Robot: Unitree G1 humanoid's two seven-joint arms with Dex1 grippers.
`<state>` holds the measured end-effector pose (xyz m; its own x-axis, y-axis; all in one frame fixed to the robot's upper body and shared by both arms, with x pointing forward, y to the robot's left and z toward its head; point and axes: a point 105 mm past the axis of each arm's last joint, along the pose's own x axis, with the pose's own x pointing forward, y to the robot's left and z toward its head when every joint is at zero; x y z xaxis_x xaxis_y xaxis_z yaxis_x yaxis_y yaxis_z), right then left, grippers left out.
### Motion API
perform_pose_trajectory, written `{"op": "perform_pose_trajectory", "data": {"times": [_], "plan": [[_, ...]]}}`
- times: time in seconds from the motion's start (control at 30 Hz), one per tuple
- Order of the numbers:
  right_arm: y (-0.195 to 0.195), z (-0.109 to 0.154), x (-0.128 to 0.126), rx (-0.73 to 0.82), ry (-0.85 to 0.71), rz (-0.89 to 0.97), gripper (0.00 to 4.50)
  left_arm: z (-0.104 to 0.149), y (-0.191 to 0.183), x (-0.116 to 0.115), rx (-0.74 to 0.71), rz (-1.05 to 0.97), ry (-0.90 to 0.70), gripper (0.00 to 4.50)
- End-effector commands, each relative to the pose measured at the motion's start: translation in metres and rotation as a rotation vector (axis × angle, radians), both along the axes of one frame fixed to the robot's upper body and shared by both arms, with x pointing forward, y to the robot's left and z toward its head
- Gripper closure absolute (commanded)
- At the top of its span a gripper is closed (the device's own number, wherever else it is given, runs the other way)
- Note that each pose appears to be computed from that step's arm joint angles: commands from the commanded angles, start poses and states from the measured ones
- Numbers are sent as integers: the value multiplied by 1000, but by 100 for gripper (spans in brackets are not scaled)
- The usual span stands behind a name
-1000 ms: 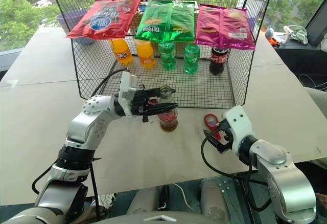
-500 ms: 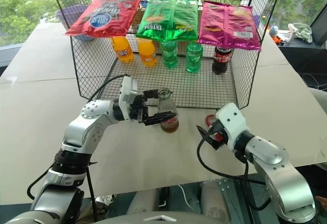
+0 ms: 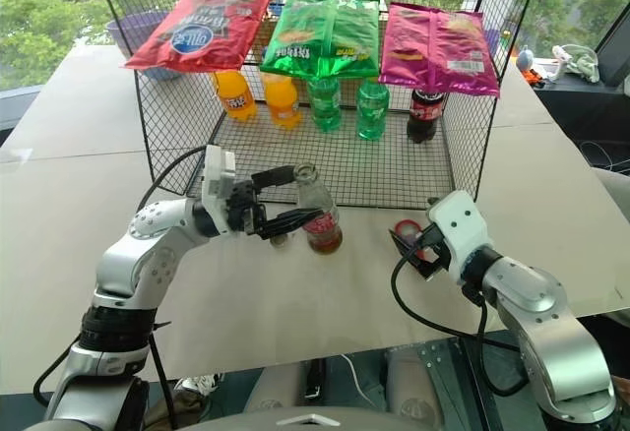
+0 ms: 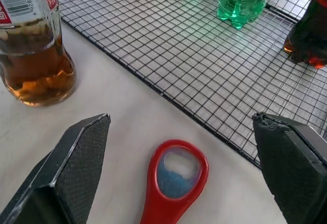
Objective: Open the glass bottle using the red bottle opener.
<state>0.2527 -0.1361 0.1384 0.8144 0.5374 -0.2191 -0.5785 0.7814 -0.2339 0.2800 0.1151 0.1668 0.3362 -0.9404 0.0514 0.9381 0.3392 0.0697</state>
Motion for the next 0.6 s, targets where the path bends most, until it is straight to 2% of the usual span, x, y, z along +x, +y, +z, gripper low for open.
{"op": "perform_pose_trajectory", "data": {"times": [0.03, 0.23, 0.43, 0.6], "plan": [[-4, 11, -4, 1, -62, 25, 0, 12, 5, -10, -9, -5, -62, 7], [-13, 7, -5, 1, -68, 8, 0, 5, 12, -19, 0, 13, -55, 7], [-17, 10, -14, 35, -83, 34, 0, -15, 33, -31, 42, 43, 17, 7], [-29, 9, -26, 29, -66, 43, 0, -23, 58, -30, 28, 180, 59, 7]]}}
